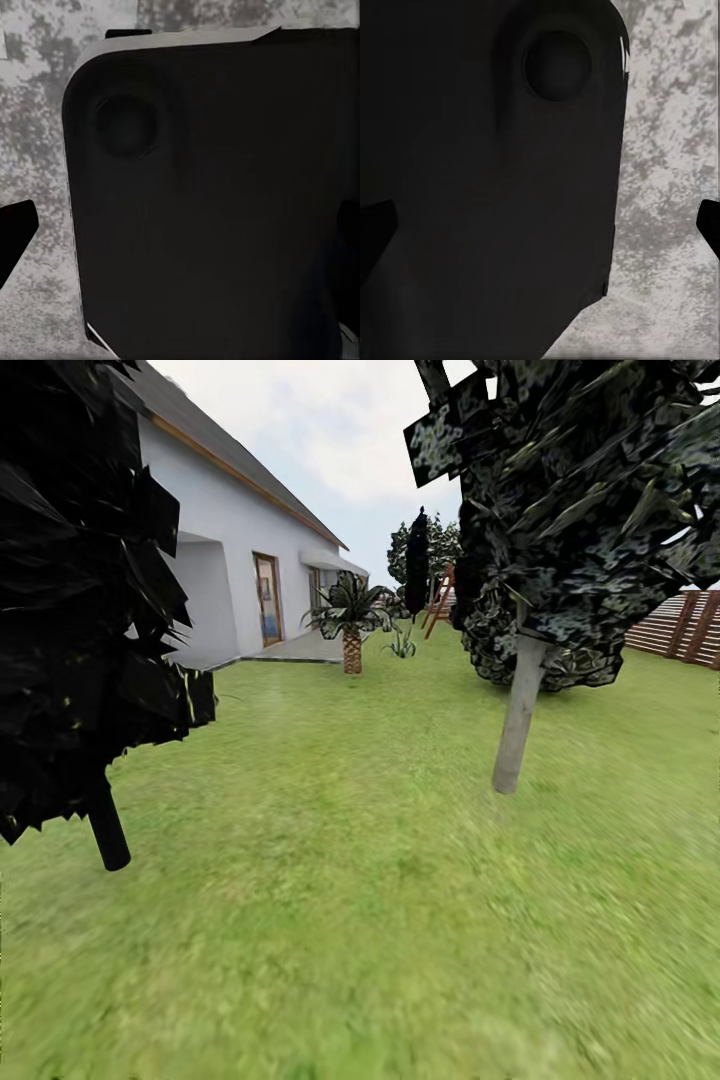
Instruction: Pick up the pesticide atomizer in the garden and spray insectifuge to fully cover both potted plants in the garden.
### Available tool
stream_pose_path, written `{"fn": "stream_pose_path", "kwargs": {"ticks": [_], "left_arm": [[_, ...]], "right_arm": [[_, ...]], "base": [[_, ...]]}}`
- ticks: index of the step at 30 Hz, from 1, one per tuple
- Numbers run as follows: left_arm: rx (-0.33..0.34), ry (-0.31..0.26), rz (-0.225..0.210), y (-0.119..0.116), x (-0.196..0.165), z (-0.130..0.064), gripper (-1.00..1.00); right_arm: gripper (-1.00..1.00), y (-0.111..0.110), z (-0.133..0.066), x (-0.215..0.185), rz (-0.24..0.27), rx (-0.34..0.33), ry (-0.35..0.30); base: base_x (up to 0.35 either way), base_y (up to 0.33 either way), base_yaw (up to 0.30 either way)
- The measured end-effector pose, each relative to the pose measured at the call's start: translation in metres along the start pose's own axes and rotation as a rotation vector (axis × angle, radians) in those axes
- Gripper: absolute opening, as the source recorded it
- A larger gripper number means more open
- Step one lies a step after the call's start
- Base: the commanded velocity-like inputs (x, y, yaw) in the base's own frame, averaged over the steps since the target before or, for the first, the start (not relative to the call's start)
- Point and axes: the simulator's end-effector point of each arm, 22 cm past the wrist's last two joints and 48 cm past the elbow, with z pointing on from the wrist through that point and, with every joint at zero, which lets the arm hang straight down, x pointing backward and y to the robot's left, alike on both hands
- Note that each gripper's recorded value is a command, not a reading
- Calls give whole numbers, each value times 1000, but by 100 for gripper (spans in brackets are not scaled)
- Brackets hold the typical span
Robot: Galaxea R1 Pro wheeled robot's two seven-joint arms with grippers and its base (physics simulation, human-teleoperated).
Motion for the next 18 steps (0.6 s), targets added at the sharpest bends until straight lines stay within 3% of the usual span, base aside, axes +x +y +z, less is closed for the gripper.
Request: {"fn": "stream_pose_path", "kwargs": {"ticks": [6,11,18], "left_arm": [[5,-2,0,-4,-1,0,100],[6,-2,-1,-5,-1,0,100],[6,-8,-3,-5,-4,0,100]], "right_arm": [[100,-1,0,-1,9,1,-1],[100,-1,0,-1,11,1,-1],[100,-2,0,-1,12,2,-2]], "base": [[-274,-179,14],[-263,-161,191],[-48,-27,85]]}}
